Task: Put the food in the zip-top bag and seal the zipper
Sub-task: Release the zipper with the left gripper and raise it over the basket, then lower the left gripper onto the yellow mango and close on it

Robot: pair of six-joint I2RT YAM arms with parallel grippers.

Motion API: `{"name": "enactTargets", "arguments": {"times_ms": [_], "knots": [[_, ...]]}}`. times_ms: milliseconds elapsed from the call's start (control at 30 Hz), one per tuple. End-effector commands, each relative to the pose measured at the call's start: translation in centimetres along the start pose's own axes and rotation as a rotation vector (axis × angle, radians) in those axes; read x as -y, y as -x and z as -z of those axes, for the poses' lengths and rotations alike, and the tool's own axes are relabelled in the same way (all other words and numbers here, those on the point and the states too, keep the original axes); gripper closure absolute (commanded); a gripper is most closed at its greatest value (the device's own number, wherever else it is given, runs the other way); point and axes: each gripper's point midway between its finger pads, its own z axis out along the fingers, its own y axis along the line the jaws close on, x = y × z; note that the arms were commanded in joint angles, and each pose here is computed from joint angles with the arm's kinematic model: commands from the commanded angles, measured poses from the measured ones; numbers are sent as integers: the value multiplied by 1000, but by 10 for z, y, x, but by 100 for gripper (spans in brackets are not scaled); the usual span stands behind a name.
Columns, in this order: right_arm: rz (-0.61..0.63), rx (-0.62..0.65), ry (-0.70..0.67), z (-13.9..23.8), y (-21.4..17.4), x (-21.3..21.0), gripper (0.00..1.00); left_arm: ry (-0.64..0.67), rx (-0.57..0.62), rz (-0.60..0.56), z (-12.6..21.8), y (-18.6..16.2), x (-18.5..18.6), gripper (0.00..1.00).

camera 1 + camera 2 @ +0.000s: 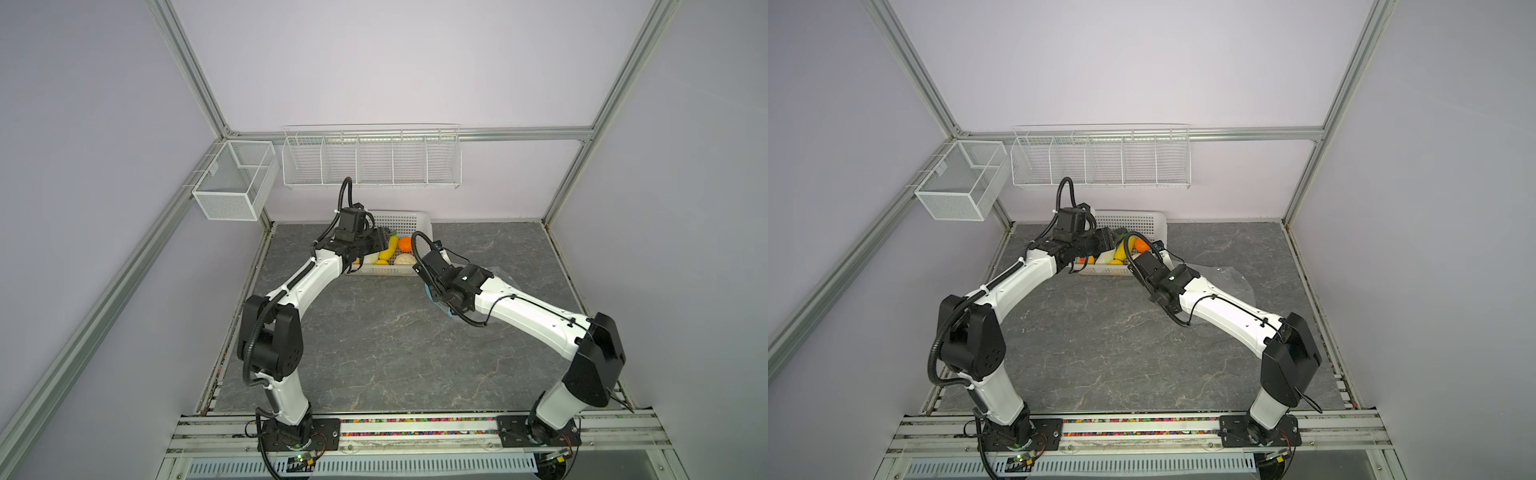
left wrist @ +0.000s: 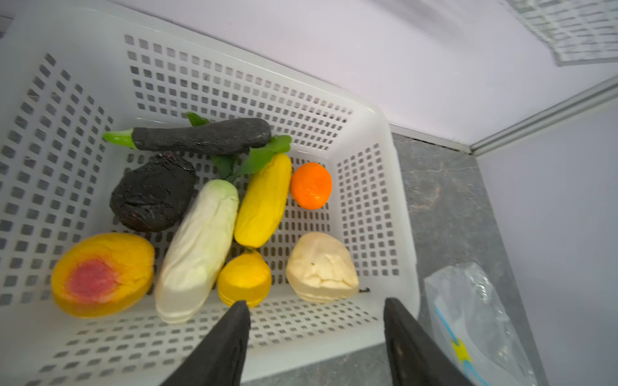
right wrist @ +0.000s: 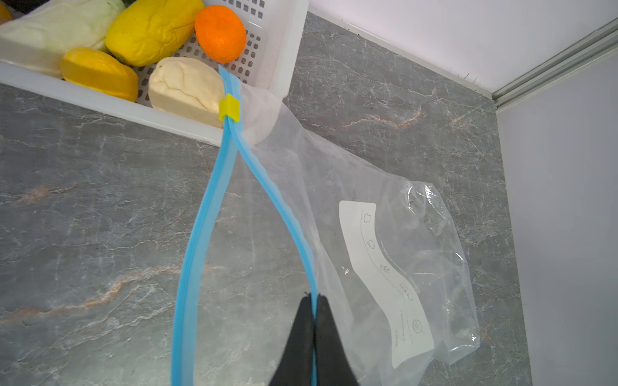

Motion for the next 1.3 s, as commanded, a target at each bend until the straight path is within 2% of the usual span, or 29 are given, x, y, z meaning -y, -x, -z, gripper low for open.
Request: {"name": "enactTargets", "arguments": {"times_ms": [0, 200, 333, 633, 1267], "knots": [[3, 16, 23, 1, 3, -5, 94, 99, -105, -39, -11, -12, -25, 34], [-4, 18, 35, -2, 0, -6, 94, 143, -132, -31, -22, -8, -41, 33], [-10, 18, 40, -4, -2, -5, 94, 253, -142, -29, -17, -5, -65, 33], [-15, 15, 67, -8, -4, -12, 94, 409, -203, -53, -21, -7, -99, 35], [-12, 0, 81, -20, -5, -18, 94, 550, -343, -24, -48, -41, -146, 48]]}}
